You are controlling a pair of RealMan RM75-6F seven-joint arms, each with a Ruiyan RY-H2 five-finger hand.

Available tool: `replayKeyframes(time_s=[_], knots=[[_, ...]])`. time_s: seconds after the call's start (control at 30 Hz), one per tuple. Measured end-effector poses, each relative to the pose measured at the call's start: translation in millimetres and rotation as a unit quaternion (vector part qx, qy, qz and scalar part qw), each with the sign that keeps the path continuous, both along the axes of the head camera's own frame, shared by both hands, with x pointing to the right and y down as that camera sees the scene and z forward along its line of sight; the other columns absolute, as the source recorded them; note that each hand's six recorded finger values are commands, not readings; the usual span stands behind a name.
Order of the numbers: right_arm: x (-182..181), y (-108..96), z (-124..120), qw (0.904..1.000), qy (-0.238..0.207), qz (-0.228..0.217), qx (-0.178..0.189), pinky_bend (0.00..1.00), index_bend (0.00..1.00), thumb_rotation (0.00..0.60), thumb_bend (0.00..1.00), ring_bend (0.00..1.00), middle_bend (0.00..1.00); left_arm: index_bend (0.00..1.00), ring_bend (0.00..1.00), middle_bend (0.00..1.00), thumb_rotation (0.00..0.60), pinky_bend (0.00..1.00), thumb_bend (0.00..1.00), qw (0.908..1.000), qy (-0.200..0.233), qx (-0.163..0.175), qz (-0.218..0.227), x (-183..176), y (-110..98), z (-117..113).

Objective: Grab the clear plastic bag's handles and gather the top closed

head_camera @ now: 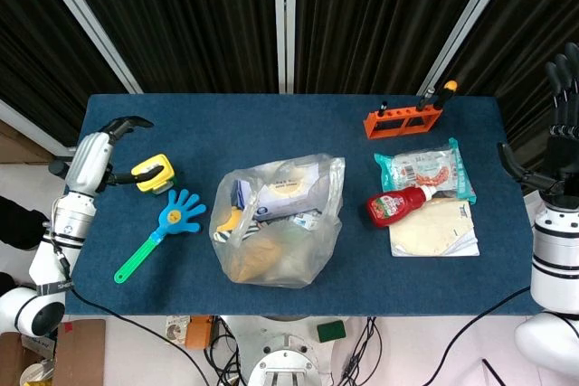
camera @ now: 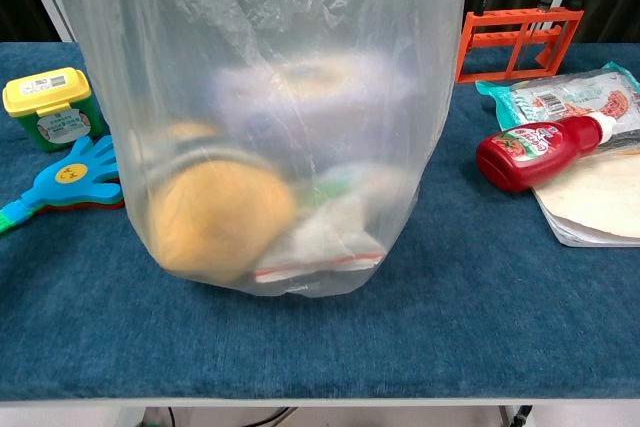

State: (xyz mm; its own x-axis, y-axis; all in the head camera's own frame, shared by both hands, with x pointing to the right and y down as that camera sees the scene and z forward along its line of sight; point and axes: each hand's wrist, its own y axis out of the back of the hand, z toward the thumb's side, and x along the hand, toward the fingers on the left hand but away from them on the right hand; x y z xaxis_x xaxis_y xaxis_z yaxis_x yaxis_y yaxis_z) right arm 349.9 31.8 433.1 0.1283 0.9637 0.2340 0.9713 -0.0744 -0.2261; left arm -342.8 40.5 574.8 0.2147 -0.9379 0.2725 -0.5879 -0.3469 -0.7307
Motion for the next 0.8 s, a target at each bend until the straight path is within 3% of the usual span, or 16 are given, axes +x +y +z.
replayKeyframes(time_s=[0.4,0.67,0.8], knots=[[7.2,0.5,7.9,0.9999,0.013,0.002,-0.009,0.00,0.00,0.600,0.26,0.00,0.00,0.29,0.22,0.27,0.392,0.28,0.09,0.9999,-0.007,-0.014,0.004,3.1,5.5,2.2],[9.2,6.3,5.5,0.9994,0.028,-0.010,-0.017,0.00,0.00,0.600,0.27,0.00,0.00,0.34,0.27,0.36,0.397,0.40,0.09,0.9982,-0.045,-0.034,-0.022,-25.9,19.1,-16.8],[9.5,10.2,2.1,0.9987,0.045,-0.018,-0.018,0.00,0.00,0.600,0.27,0.00,0.00,0.37,0.36,0.42,0.313,0.46,0.09,0.9967,-0.037,-0.046,-0.056,-44.2,27.7,-31.1]])
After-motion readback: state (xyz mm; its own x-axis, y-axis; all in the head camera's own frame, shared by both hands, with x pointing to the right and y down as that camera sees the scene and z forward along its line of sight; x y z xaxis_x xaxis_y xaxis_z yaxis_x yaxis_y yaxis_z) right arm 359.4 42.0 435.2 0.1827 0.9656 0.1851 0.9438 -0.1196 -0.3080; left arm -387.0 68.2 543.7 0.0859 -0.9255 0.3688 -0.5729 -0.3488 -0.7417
